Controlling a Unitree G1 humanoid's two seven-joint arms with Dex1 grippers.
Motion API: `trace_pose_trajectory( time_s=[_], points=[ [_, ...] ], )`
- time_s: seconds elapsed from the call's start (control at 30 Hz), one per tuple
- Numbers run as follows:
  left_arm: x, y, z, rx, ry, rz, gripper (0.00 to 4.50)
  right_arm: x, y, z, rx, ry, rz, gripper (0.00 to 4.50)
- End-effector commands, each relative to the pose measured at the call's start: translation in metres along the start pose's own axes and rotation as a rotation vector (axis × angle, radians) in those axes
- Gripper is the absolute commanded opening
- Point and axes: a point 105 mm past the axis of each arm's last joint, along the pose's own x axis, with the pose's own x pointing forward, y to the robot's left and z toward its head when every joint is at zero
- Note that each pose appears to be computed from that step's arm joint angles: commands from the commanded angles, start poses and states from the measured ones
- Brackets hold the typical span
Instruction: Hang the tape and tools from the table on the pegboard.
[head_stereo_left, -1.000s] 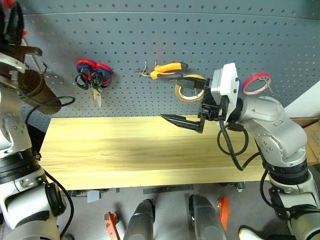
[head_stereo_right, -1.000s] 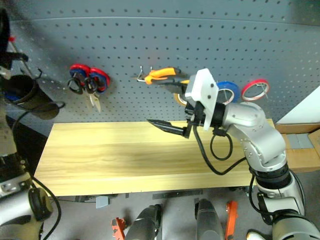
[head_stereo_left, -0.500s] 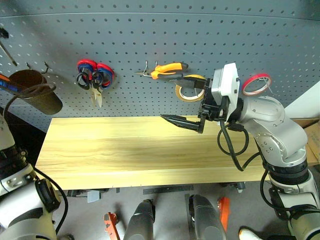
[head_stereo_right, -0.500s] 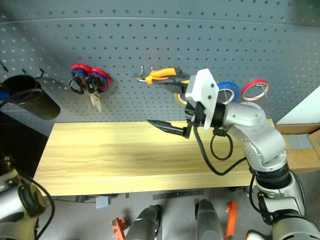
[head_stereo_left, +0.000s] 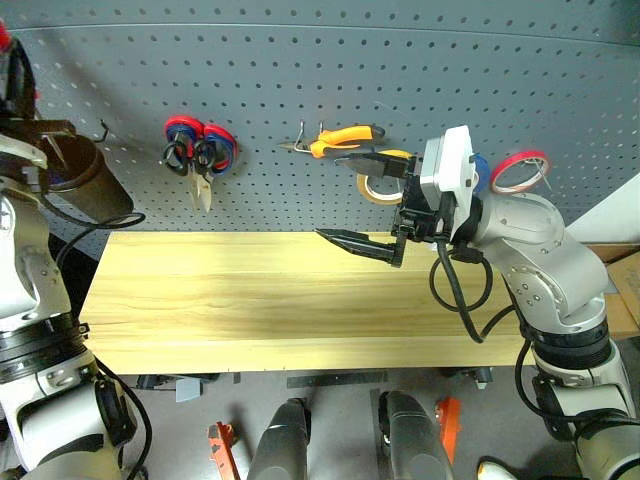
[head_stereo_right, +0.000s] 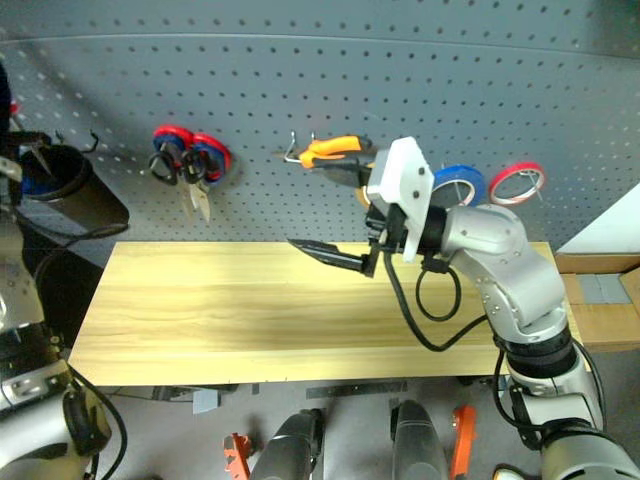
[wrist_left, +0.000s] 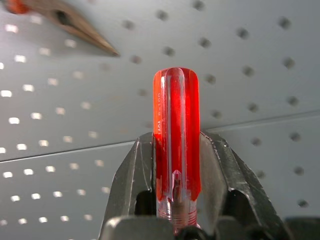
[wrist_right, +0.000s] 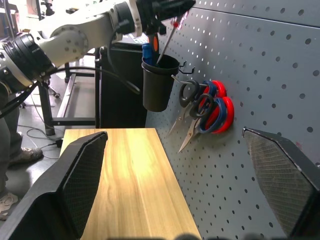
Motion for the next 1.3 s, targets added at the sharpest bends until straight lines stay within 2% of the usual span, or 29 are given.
trace_pose_trajectory(
  time_s=[0.03,0.07,0.33,0.53,0.63,0.73,0.8,0.97,1.1,1.3],
  points=[
    [-0.004,0.005,0.01,0.056,-0.062,0.01,0.83,-0.001,0.002,0.014,-0.054,-0.035,-0.001,4.5],
    [-0.005,0.006,0.008,0.056,-0.057,0.016,0.83,-0.001,0.002,0.014,-0.054,-0.034,-0.001,4.5],
    [-0.011,0.021,0.01,0.027,-0.068,0.11,3.54,-0.003,0.002,0.012,-0.054,-0.028,0.0,4.5],
    [-0.006,0.003,0.03,-0.014,-0.128,0.064,3.54,-0.005,0.001,0.012,-0.057,-0.025,0.001,4.5],
    [0.002,-0.041,0.054,-0.011,-0.188,-0.127,3.54,-0.007,-0.001,0.013,-0.056,-0.029,-0.005,4.5],
    [-0.002,-0.089,0.059,-0.054,-0.169,-0.367,3.54,-0.01,-0.003,0.014,-0.058,-0.027,-0.011,4.5],
    [-0.007,-0.104,0.055,-0.078,-0.13,-0.446,3.54,-0.012,-0.003,0.013,-0.059,-0.023,-0.014,4.5],
    [-0.033,-0.142,0.026,-0.189,0.083,-0.623,3.54,-0.02,-0.004,0.007,-0.055,0.008,-0.032,4.5],
    [-0.067,-0.159,-0.018,-0.204,0.331,-0.633,3.54,-0.027,-0.004,0.0,-0.046,0.034,-0.064,4.5],
    [-0.083,-0.161,-0.034,-0.279,0.399,-0.527,3.54,-0.04,-0.003,-0.021,0.02,0.068,-0.202,4.5]
  ],
)
